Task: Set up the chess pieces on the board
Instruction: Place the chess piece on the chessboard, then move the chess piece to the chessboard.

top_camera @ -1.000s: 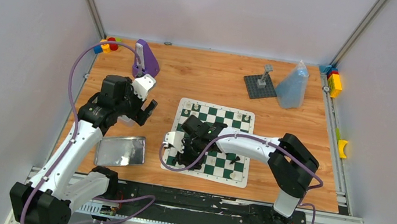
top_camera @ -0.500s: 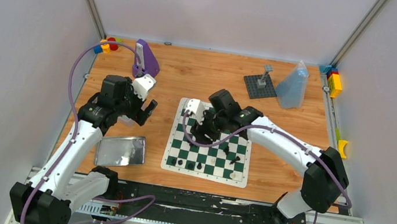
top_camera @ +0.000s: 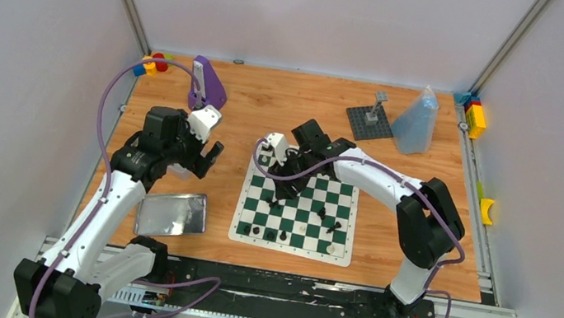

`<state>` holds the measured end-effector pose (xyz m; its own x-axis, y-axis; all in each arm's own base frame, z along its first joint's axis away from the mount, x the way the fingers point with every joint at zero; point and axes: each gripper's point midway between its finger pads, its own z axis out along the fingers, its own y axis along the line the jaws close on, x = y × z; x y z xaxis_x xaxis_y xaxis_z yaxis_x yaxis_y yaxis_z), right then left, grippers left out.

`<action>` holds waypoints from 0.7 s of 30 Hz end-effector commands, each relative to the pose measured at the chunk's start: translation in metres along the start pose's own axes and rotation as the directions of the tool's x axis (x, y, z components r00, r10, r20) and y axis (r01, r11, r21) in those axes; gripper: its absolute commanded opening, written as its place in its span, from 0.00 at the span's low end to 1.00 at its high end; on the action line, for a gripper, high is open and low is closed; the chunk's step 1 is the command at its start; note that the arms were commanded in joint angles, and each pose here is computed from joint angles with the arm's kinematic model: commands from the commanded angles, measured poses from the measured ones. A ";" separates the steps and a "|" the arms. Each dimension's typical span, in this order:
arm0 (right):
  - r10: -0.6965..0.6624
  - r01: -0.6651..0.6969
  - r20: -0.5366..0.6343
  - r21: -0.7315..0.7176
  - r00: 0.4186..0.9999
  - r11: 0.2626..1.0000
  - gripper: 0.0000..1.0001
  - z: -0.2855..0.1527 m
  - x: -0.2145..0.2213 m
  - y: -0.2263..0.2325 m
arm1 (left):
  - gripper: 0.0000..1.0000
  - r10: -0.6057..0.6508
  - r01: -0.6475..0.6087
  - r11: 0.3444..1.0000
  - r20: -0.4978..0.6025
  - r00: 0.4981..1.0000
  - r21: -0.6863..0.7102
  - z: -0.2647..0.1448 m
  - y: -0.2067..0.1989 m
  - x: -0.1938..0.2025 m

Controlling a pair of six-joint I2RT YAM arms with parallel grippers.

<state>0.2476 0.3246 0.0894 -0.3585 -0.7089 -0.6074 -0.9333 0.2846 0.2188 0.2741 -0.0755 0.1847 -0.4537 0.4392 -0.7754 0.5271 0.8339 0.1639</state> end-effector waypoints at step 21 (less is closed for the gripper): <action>-0.099 0.099 -0.055 -0.001 0.994 0.995 0.36 0.051 -0.011 0.012 | 1.00 -0.035 0.037 0.991 0.014 0.999 -0.132 -0.003 0.028 -0.004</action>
<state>0.2256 0.3553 0.0504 -0.3120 -0.7815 -0.5404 -0.9485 0.2233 0.2247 0.2814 -0.0550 0.1859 -0.4795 0.4316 -0.7641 0.4433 0.8705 0.2136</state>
